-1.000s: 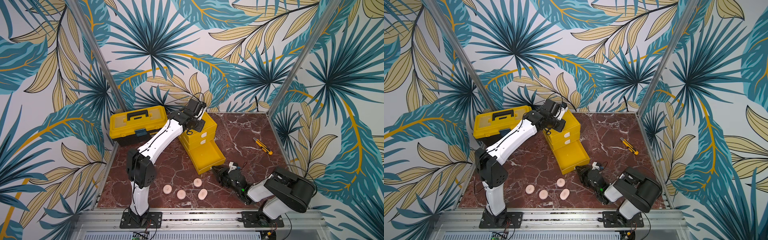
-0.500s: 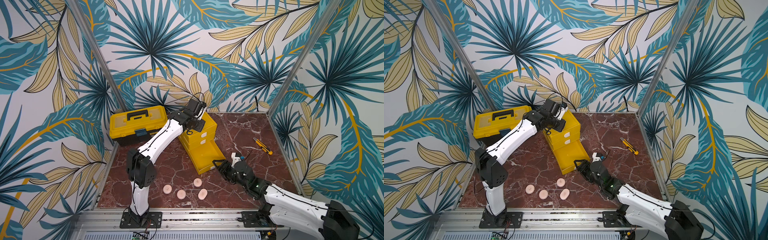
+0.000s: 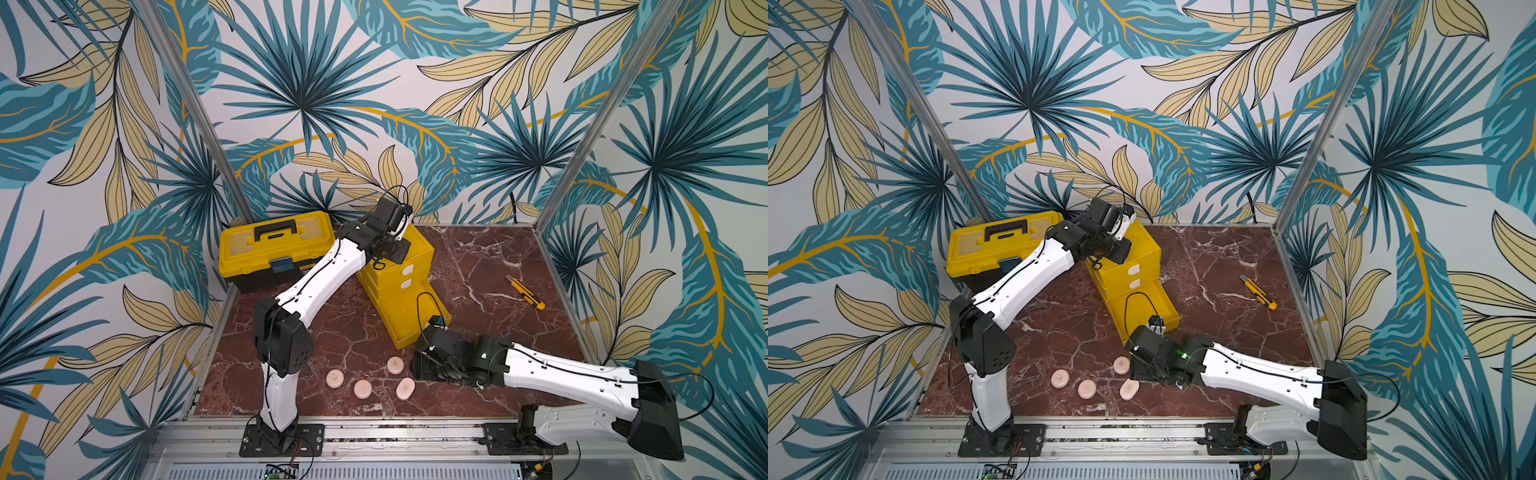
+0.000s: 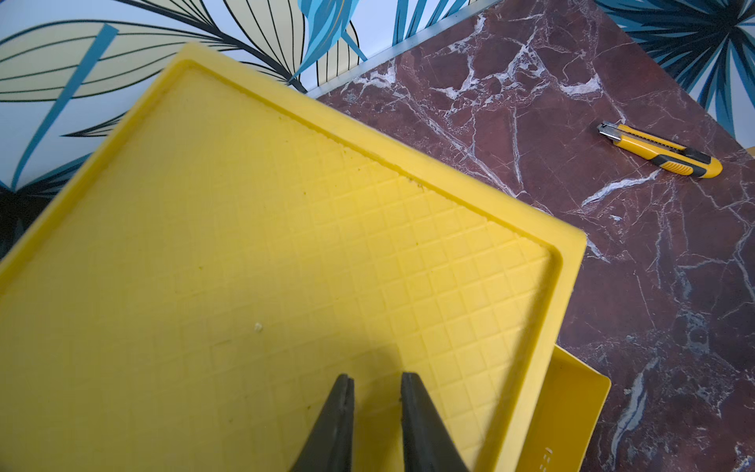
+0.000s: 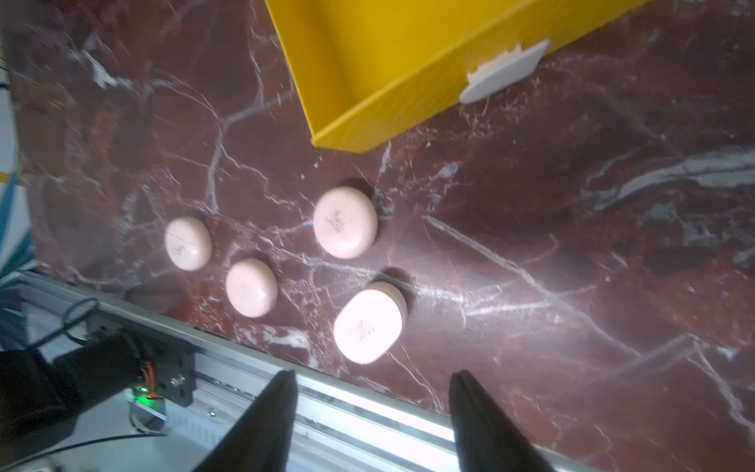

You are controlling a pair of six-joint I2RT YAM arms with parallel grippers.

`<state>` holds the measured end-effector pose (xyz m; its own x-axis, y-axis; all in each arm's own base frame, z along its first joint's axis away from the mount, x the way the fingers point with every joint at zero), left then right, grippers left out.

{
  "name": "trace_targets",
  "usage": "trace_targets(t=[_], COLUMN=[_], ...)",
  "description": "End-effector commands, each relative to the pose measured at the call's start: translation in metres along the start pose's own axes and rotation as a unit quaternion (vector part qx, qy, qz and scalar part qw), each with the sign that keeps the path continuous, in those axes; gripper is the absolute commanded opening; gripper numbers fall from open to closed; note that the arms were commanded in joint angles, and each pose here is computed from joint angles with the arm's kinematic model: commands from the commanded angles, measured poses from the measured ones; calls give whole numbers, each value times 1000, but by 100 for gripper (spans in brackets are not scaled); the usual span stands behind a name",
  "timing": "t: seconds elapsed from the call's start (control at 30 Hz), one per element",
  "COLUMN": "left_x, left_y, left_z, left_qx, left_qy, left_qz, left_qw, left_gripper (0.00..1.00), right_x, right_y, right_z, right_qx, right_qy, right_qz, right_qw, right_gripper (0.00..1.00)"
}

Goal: Put the bluetooth earphones in the drawer according to color
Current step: Pick up the Bluetooth earphone from the center of the board.

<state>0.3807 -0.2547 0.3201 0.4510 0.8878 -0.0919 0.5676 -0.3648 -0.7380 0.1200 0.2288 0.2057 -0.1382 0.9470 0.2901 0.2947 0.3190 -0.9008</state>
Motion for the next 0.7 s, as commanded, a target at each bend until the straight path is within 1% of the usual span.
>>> trace_targets(t=[0.0, 0.1, 0.17, 0.23, 0.4, 0.5, 0.67], left_x=[4, 4, 4, 4, 4, 4, 3], left_y=[24, 24, 23, 23, 20, 19, 19], left_z=[32, 32, 32, 32, 31, 30, 30], left_qx=[91, 90, 89, 90, 86, 84, 85], left_qy=[-11, -11, -12, -15, -15, -14, -15], left_qz=[-1, -1, 0, 2, 4, 3, 5], left_qw=[996, 996, 996, 996, 996, 996, 996], left_gripper=[25, 25, 25, 25, 25, 25, 25], right_x=[-3, 8, 15, 21, 24, 29, 32], right_y=[7, 21, 30, 37, 54, 59, 71], right_z=[14, 18, 18, 16, 21, 24, 26], right_qx=[39, 57, 60, 64, 90, 96, 102], right_qy=[-36, -43, -37, -38, -37, -29, -18], right_qz=[73, 79, 64, 66, 77, 58, 69], right_qw=[996, 994, 995, 995, 992, 993, 992], right_gripper=[67, 70, 73, 74, 81, 83, 83])
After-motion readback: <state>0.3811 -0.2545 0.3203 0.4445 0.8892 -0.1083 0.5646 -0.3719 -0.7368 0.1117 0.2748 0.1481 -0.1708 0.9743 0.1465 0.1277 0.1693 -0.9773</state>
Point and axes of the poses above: each gripper's point midway between its finger pads, its own y axis out along the fingers, its own x axis along the line the jaws close on, z = x × y, the point moved 10 cm from there along -y, back along the fingers, and after that the axes turned 5 degrees about -y, right-handed, at the moved point
